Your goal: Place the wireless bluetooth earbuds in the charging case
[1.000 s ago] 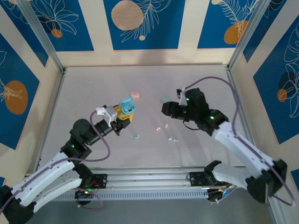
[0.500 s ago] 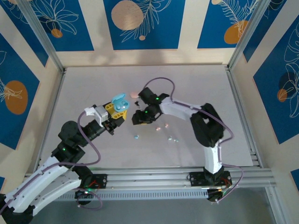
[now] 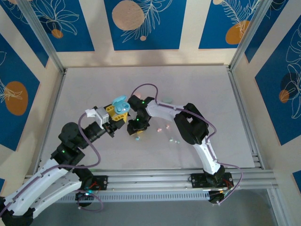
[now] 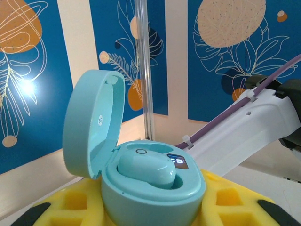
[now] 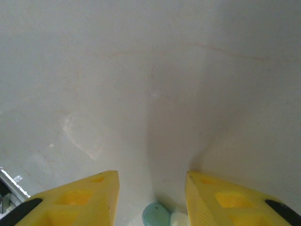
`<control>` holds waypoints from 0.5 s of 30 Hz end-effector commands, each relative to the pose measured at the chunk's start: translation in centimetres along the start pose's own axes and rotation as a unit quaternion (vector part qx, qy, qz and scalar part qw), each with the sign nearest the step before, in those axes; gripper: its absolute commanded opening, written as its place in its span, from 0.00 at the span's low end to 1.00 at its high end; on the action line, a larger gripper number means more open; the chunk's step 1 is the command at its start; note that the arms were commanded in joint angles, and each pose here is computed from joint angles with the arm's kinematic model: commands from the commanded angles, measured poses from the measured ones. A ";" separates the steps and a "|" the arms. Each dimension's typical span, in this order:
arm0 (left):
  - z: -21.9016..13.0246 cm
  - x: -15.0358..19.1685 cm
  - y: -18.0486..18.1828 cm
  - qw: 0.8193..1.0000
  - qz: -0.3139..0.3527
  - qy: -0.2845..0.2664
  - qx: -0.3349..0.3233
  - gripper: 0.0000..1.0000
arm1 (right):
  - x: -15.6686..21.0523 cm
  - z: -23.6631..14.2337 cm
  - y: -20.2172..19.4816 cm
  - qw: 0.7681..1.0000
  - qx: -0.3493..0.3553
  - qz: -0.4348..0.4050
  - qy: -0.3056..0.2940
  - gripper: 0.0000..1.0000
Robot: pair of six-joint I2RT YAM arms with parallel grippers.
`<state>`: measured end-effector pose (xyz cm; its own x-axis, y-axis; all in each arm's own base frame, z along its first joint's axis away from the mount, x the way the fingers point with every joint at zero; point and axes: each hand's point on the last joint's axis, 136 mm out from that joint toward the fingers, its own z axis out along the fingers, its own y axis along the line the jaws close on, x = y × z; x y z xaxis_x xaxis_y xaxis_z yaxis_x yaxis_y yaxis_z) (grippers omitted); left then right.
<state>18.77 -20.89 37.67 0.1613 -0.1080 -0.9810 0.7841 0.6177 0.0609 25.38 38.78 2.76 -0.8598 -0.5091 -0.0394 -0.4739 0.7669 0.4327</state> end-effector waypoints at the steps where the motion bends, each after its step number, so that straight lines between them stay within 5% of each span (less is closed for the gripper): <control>1: -0.1 -1.8 -0.1 1.000 0.003 -0.023 0.002 0.27 | 1.9 0.2 0.5 0.999 0.000 -0.014 0.033 0.41; 15: 0.0 -1.7 -0.2 1.000 -0.001 -0.022 0.006 0.27 | 4.7 -0.4 0.4 0.997 0.040 -0.031 0.057 0.40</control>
<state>18.91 -21.02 37.48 0.1557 -0.1036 -0.9824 0.7847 0.6171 0.0593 23.01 37.77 2.25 -0.8212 -0.5706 -0.0026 -0.5278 0.7579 0.3834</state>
